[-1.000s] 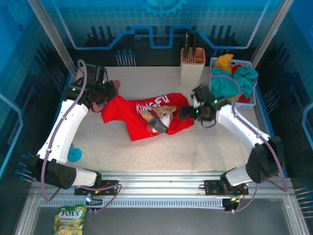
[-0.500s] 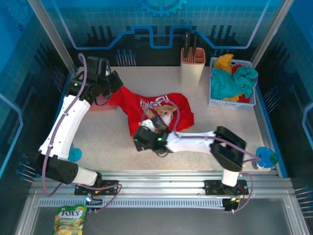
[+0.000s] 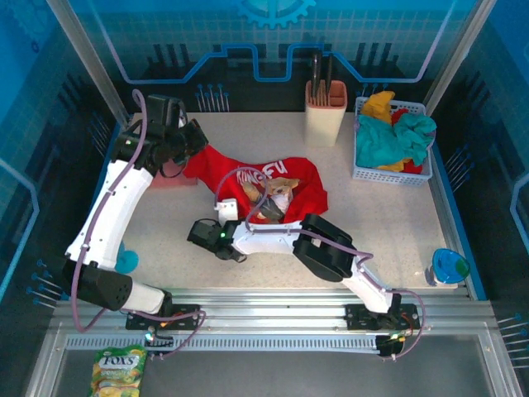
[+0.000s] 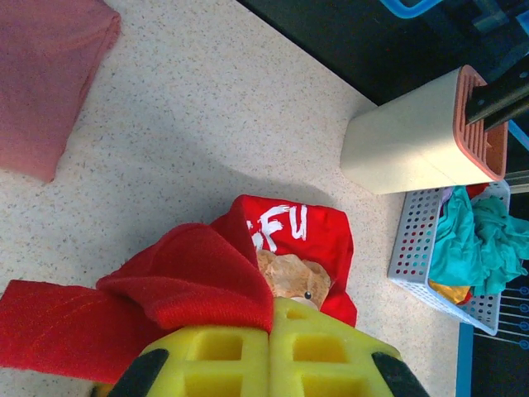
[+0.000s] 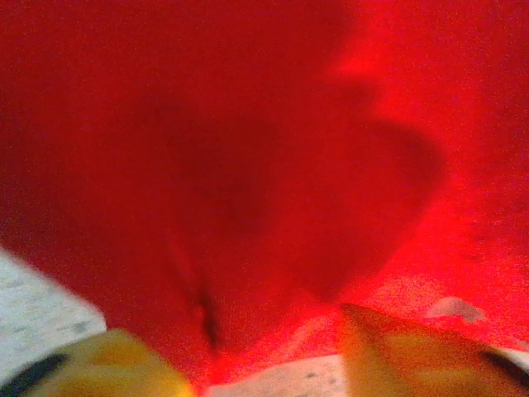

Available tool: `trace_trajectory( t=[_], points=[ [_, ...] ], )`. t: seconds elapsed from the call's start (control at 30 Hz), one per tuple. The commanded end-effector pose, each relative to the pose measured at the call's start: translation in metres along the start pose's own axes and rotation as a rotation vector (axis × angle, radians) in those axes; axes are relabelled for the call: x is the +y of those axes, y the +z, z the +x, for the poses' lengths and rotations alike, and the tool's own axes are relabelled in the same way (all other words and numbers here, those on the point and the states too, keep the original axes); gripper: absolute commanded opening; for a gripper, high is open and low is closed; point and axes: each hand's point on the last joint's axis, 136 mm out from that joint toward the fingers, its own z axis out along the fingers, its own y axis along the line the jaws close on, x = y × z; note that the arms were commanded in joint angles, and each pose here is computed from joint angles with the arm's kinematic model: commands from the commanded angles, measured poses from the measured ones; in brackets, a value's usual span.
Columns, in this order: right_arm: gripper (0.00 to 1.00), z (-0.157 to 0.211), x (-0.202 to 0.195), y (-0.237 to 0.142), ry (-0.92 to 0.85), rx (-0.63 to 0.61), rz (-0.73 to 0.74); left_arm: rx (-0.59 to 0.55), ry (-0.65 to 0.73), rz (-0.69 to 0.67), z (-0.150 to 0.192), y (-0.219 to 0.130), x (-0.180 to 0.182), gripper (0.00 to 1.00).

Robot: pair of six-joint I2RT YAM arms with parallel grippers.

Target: Fold and stack the t-shirts

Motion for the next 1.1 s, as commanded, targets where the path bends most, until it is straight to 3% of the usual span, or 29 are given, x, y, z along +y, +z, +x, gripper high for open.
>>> trace_trajectory(
  t=[0.0, 0.1, 0.27, 0.43, 0.53, 0.73, 0.83, 1.07],
  points=[
    [0.16, -0.003, -0.045, -0.003, 0.002, -0.008, 0.087, -0.073, 0.037, 0.012, -0.022, -0.021, -0.009, 0.00],
    [0.00, -0.007, -0.073, -0.017, -0.041, 0.017, 0.009, -0.115, 0.035, 0.006, -0.038, -0.033, -0.005, 0.00],
    [0.00, -0.037, -0.139, -0.053, -0.185, 0.046, -0.091, -0.169, 0.019, 0.030, -0.057, -0.055, -0.006, 0.00],
    [0.00, -0.094, -0.187, -0.090, -0.240, 0.042, -0.317, -0.134, -0.008, 0.075, -0.049, -0.055, -0.011, 0.00],
    [0.00, -0.137, -0.226, -0.110, -0.289, 0.017, -0.296, -0.126, -0.026, 0.075, -0.039, -0.052, -0.003, 0.00],
    [0.00, -0.193, -0.226, -0.118, -0.385, -0.044, -0.336, -0.075, -0.071, 0.114, -0.021, -0.037, 0.002, 0.00],
    [0.00, -0.175, -0.203, -0.118, -0.443, 0.033, -0.464, -0.043, -0.058, 0.115, -0.014, -0.035, 0.004, 0.00],
    [0.00, -0.061, -0.209, -0.096, -0.394, 0.288, -0.502, 0.035, -0.047, 0.015, 0.023, -0.004, 0.048, 0.00]
  ],
)
